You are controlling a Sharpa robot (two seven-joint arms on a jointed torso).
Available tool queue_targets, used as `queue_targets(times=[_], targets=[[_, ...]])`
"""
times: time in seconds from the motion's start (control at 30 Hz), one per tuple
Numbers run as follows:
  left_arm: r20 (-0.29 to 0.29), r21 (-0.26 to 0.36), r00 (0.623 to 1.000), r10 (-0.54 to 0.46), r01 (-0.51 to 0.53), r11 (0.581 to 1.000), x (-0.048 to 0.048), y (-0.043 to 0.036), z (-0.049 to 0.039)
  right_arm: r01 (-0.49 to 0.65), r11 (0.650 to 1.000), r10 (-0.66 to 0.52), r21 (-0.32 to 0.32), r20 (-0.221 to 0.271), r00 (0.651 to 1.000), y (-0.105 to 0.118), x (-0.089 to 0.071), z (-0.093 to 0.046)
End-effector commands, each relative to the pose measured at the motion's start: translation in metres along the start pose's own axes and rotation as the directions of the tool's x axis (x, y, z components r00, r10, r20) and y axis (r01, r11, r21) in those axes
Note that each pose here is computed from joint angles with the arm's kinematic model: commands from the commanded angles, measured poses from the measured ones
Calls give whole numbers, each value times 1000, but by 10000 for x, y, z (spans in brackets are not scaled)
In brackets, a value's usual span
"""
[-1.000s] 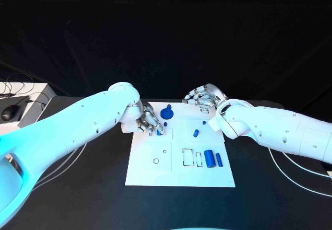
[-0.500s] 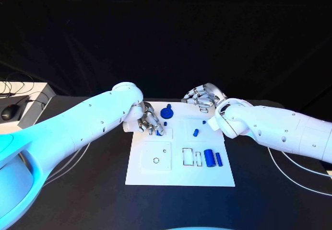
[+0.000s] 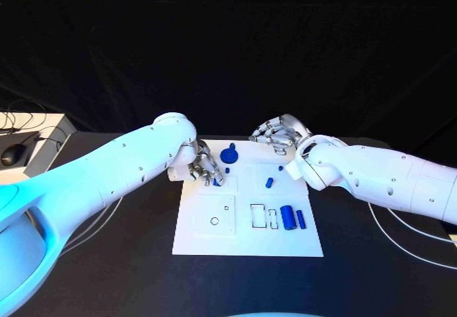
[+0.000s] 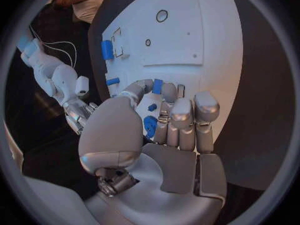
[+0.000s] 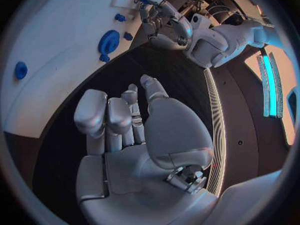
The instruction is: Assemble the parts on the task board
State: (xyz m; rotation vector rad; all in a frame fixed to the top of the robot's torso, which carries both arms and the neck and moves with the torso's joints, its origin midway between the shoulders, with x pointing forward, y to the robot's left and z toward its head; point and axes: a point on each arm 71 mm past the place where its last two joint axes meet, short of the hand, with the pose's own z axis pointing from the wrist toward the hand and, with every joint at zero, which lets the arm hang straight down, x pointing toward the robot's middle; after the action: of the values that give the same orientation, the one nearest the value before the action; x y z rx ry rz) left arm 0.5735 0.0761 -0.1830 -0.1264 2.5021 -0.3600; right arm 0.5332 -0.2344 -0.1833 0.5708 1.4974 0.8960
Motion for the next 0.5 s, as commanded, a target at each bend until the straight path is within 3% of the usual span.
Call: queue_targets(times=[0.03, 0.5], targets=[[15, -10, 1000, 9, -9, 1000, -13, -7, -1, 6, 1000, -6, -11, -15, 1000, 16, 15, 3], [14, -21, 1000, 9, -9, 1000, 4, -7, 29, 6, 1000, -6, -13, -17, 1000, 20, 22, 5]])
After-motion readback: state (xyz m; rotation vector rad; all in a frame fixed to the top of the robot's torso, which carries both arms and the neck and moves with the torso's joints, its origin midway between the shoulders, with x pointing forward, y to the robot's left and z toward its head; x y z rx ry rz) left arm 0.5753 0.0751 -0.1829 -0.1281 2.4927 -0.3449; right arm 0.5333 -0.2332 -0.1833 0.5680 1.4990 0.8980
